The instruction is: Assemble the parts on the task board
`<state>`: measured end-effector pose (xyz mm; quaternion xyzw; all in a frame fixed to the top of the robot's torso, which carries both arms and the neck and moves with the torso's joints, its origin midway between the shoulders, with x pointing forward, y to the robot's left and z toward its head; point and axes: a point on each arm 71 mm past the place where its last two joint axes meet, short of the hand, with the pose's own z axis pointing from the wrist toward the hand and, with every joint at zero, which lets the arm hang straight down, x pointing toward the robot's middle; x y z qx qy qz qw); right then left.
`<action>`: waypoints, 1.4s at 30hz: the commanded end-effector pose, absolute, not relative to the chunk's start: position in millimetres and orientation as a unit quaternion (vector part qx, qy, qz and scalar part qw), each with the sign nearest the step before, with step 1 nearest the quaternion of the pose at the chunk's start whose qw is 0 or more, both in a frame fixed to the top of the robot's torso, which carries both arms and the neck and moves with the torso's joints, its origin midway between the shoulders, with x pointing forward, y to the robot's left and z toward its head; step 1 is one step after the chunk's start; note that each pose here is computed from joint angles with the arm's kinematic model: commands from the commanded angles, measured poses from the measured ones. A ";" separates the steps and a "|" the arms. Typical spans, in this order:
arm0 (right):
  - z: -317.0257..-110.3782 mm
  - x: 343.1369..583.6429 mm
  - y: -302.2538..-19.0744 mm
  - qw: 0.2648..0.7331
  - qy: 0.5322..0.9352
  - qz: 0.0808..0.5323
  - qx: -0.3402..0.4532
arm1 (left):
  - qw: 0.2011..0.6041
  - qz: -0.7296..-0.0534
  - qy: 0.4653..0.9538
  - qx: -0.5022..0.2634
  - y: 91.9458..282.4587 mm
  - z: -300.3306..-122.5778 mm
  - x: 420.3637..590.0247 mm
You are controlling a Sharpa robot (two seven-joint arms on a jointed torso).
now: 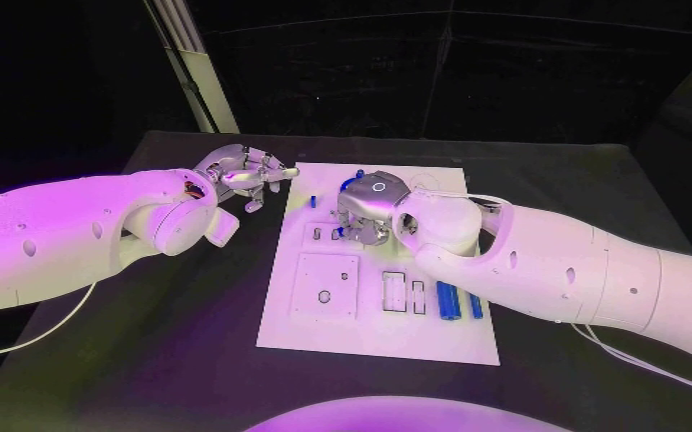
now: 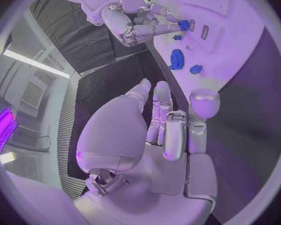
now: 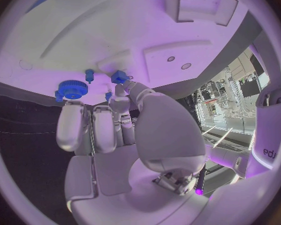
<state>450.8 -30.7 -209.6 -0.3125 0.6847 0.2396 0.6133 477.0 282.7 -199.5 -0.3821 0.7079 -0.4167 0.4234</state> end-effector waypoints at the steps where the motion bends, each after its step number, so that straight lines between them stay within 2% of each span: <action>1: -208.0 450.2 -29.4 0.618 0.680 0.229 -0.322 | 0.427 -0.428 0.696 -0.388 282.5 -196.6 478.2; 8: -204.5 449.8 -31.4 0.633 0.666 0.240 -0.313 | 0.424 -0.429 0.697 -0.388 281.4 -197.0 478.6; 16: -199.0 447.4 -37.1 0.647 0.650 0.272 -0.292 | 0.421 -0.429 0.699 -0.387 280.9 -197.4 479.1; 29: -210.6 457.7 -48.0 0.608 0.692 0.269 -0.279 | 0.418 -0.432 0.701 -0.384 278.2 -197.8 479.9; 42: -218.0 464.0 -46.8 0.583 0.715 0.272 -0.274 | 0.416 -0.431 0.703 -0.384 277.1 -198.4 480.9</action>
